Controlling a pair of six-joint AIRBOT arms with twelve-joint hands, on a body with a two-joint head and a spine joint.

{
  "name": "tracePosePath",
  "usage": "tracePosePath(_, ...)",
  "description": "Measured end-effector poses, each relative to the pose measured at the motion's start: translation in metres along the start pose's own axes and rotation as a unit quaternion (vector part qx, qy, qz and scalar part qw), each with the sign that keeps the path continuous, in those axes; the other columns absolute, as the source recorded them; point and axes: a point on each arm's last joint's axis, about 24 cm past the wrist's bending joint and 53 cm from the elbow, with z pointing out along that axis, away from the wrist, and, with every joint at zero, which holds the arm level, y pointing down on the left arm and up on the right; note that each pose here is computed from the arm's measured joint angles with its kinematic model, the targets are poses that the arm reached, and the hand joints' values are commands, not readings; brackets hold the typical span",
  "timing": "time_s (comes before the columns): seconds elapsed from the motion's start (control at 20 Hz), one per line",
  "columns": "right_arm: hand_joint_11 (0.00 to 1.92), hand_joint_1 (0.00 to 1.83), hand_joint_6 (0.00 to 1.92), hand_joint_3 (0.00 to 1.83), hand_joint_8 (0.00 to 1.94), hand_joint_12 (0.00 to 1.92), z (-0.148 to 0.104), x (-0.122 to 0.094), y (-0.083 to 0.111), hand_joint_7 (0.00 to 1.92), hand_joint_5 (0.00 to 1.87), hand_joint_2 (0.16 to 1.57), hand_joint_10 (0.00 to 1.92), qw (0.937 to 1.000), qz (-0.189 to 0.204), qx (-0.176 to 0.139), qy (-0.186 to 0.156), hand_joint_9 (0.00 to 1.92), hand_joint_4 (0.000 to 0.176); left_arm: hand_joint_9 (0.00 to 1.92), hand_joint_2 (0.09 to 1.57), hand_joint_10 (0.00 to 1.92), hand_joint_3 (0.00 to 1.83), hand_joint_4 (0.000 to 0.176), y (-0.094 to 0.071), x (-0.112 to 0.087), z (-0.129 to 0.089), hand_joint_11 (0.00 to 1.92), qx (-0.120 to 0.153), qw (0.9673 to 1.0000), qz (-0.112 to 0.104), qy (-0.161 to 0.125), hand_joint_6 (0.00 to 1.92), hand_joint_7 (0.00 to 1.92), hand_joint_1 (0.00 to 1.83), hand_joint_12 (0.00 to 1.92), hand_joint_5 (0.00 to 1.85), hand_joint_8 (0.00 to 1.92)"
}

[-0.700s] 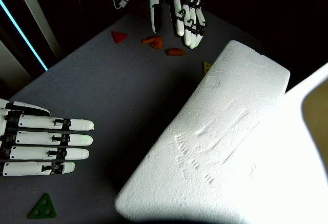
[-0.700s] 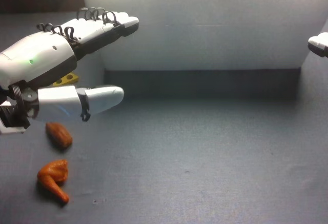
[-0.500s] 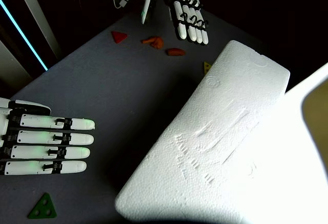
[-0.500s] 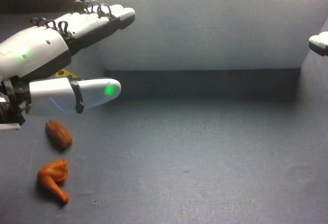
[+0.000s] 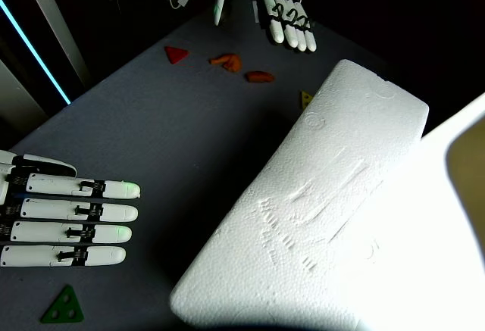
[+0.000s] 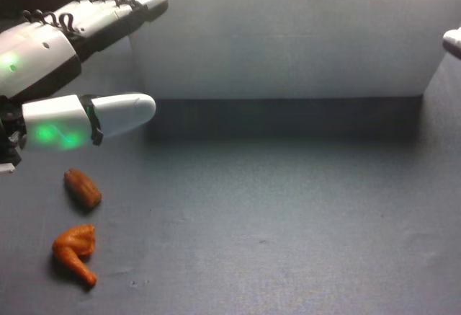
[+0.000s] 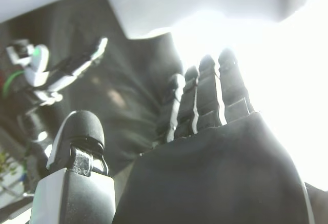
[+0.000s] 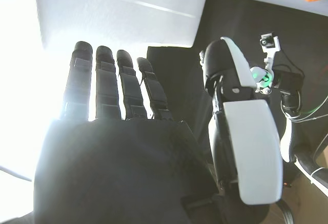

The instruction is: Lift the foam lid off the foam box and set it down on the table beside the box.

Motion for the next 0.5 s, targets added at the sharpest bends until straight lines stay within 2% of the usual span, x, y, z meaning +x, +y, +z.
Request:
tracePosePath(0.1, 0.00, 0.57, 0.00, 0.02, 0.00, 0.00, 0.002, -0.012, -0.001, 0.00, 0.00, 1.32, 0.00, 0.9998, -0.005, 0.001, -0.021, 0.00, 0.000, 0.00, 1.27, 0.00, 0.00, 0.019, -0.003, -0.009, 0.000, 0.00, 0.007, 0.9998, 0.001, -0.018, 0.00, 0.00, 0.28, 0.00, 0.01, 0.00)
tracePosePath(0.15, 0.00, 0.60, 0.00, 0.00, 0.00, 0.00, 0.002, -0.018, -0.001, 0.00, 0.00, 1.28, 0.00, 0.9994, -0.005, 0.002, -0.034, 0.00, 0.000, 0.00, 1.26, 0.00, 0.00, 0.000, -0.004, -0.014, 0.000, 0.02, 0.010, 0.9995, 0.003, -0.029, 0.01, 0.00, 0.34, 0.01, 0.02, 0.00)
tracePosePath(0.25, 0.03, 0.46, 0.00, 0.00, 0.00, 0.01, 0.002, -0.028, -0.005, 0.00, 0.00, 1.29, 0.00, 0.9986, -0.011, 0.007, -0.052, 0.00, 0.000, 0.00, 1.24, 0.00, 0.00, 0.017, -0.006, -0.024, -0.001, 0.01, 0.015, 0.9987, 0.006, -0.048, 0.01, 0.00, 0.32, 0.01, 0.02, 0.00)
tracePosePath(0.3, 0.00, 0.38, 0.00, 0.01, 0.00, 0.51, 0.003, -0.034, -0.006, 0.00, 0.00, 1.27, 0.00, 0.9980, -0.014, 0.010, -0.060, 0.00, 0.000, 0.00, 1.23, 0.00, 0.00, 0.025, -0.006, -0.030, -0.002, 0.02, 0.015, 0.9982, 0.010, -0.057, 0.01, 0.00, 0.34, 0.01, 0.02, 0.00)
tracePosePath(0.35, 0.00, 0.34, 0.00, 0.00, 0.00, 0.95, 0.003, -0.043, -0.009, 0.00, 0.00, 1.27, 0.00, 0.9968, -0.016, 0.014, -0.076, 0.00, 0.000, 0.00, 1.23, 0.00, 0.00, 0.024, -0.004, -0.039, -0.002, 0.03, 0.012, 0.9972, 0.013, -0.072, 0.00, 0.00, 0.34, 0.02, 0.02, 0.00)
tracePosePath(0.4, 0.00, 0.35, 0.00, 0.00, 0.00, 1.20, 0.004, -0.048, -0.010, 0.00, 0.00, 1.27, 0.00, 0.9961, -0.018, 0.015, -0.085, 0.00, 0.000, 0.00, 1.22, 0.00, 0.00, 0.021, -0.003, -0.044, -0.002, 0.04, 0.010, 0.9967, 0.012, -0.080, 0.00, 0.00, 0.37, 0.03, 0.01, 0.00)
tracePosePath(0.45, 0.00, 0.36, 0.00, 0.00, 0.00, 1.29, 0.003, -0.053, -0.013, 0.00, 0.00, 1.26, 0.00, 0.9950, -0.018, 0.020, -0.096, 0.00, 0.000, 0.00, 1.20, 0.00, 0.01, 0.029, -0.001, -0.050, -0.003, 0.01, 0.007, 0.9959, 0.015, -0.089, 0.00, 0.00, 0.40, 0.22, 0.01, 0.00)
tracePosePath(0.5, 0.00, 0.32, 0.00, 0.00, 0.00, 1.44, 0.004, -0.058, -0.016, 0.00, 0.00, 1.23, 0.00, 0.9940, -0.018, 0.024, -0.105, 0.00, 0.000, 0.00, 1.20, 0.00, 0.01, 0.055, -0.001, -0.054, -0.004, 0.00, 0.006, 0.9950, 0.018, -0.099, 0.00, 0.00, 0.40, 0.25, 0.00, 0.00)
